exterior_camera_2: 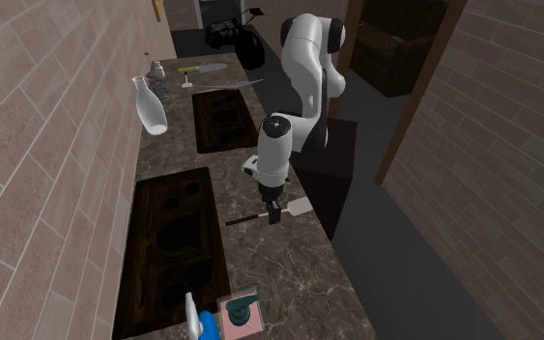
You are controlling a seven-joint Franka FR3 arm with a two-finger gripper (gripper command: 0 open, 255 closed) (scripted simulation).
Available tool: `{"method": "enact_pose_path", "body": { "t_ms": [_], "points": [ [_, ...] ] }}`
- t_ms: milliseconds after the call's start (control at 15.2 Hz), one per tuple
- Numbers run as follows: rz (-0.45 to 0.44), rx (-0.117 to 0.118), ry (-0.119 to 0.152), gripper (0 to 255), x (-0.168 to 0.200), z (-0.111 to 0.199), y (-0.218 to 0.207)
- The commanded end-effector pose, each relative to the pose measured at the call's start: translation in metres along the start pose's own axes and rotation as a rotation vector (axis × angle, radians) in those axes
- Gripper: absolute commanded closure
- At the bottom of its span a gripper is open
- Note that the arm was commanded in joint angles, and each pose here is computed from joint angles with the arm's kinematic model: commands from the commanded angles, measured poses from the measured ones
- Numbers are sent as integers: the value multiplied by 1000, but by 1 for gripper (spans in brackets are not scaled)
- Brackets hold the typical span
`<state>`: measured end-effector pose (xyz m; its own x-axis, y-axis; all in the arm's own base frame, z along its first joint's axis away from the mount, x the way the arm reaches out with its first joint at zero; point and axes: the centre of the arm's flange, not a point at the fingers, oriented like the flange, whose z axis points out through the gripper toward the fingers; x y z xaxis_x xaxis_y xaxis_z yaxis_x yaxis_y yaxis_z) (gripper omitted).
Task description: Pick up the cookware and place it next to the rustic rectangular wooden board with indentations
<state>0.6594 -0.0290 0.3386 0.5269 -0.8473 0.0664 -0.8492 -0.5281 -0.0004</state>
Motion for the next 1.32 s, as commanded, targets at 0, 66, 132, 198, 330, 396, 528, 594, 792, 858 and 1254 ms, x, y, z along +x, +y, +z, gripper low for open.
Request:
{"method": "enact_pose_path", "body": {
  "t_ms": [0, 66, 132, 198, 330, 396, 528, 594, 792, 858, 1254],
  "points": [
    [0, 0, 0, 0, 0, 0, 0],
    [0, 0, 0, 255, 0, 0, 0],
    [0, 0, 0, 255, 0, 0, 0],
    [0, 0, 0, 255, 0, 0, 0],
    [0, 0, 0, 255, 0, 0, 0],
    [0, 0, 0, 255, 0, 0, 0],
    [0, 0, 0, 255, 0, 0, 0],
    [0, 0, 0, 255, 0, 0, 0],
    [0, 0, 0, 255, 1, -10, 0],
    [0, 0, 0, 255, 1, -16, 0],
    [0, 0, 0, 255, 3, -47, 0]
  ]
}}
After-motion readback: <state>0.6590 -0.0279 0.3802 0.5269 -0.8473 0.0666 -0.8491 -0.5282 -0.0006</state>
